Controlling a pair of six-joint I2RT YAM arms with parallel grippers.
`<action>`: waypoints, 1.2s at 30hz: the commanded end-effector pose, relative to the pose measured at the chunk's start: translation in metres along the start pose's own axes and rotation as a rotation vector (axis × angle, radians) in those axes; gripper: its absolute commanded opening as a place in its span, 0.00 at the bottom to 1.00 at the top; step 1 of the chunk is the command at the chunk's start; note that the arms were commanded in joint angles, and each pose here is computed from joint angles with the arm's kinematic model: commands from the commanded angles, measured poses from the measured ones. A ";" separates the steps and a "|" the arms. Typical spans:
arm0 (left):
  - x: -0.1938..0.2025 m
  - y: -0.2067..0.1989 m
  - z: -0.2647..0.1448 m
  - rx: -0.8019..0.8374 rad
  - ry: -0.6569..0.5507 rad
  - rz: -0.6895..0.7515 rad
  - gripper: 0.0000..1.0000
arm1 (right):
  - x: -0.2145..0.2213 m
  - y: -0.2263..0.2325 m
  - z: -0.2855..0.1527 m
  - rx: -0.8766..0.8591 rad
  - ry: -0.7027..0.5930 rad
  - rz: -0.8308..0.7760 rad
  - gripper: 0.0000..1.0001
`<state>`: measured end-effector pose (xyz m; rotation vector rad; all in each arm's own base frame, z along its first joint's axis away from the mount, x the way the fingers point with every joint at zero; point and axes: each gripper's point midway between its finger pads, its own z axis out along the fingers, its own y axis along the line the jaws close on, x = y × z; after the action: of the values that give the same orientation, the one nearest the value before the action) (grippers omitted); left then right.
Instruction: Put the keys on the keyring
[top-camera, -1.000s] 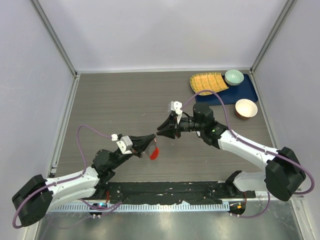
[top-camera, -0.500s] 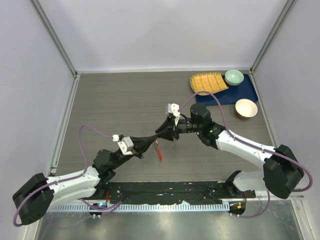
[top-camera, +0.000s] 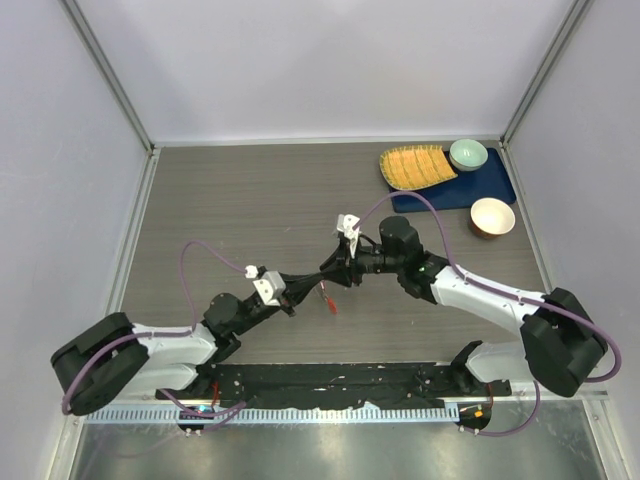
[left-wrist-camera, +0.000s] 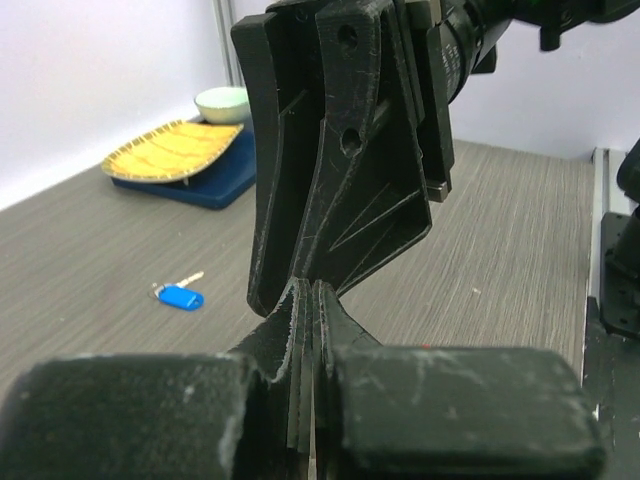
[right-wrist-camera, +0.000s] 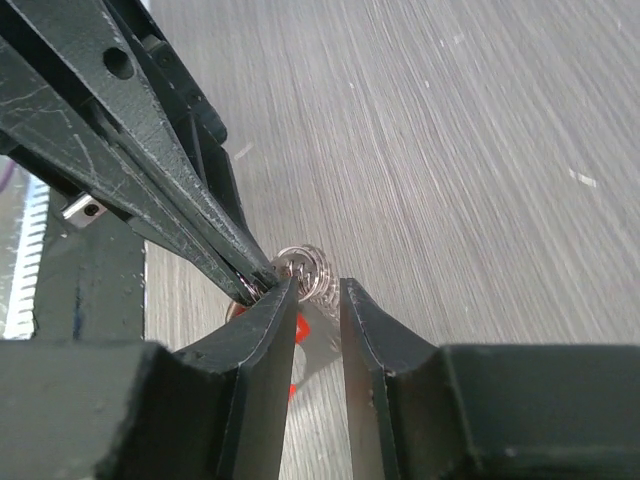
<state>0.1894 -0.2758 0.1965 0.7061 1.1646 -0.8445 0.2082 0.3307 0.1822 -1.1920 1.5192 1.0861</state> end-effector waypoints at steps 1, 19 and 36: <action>-0.034 0.005 0.020 -0.002 -0.149 0.054 0.00 | -0.004 0.007 0.001 -0.003 -0.023 -0.017 0.31; -0.032 0.005 0.027 0.015 -0.157 0.078 0.00 | 0.020 0.009 -0.011 0.047 0.028 0.038 0.32; -0.040 0.007 0.022 -0.001 -0.179 0.082 0.00 | 0.031 0.008 -0.012 0.063 0.056 0.069 0.33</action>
<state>0.1938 -0.2959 0.1667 0.8059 1.2296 -0.8533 0.2108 0.3068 0.1422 -1.1119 1.6931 0.9760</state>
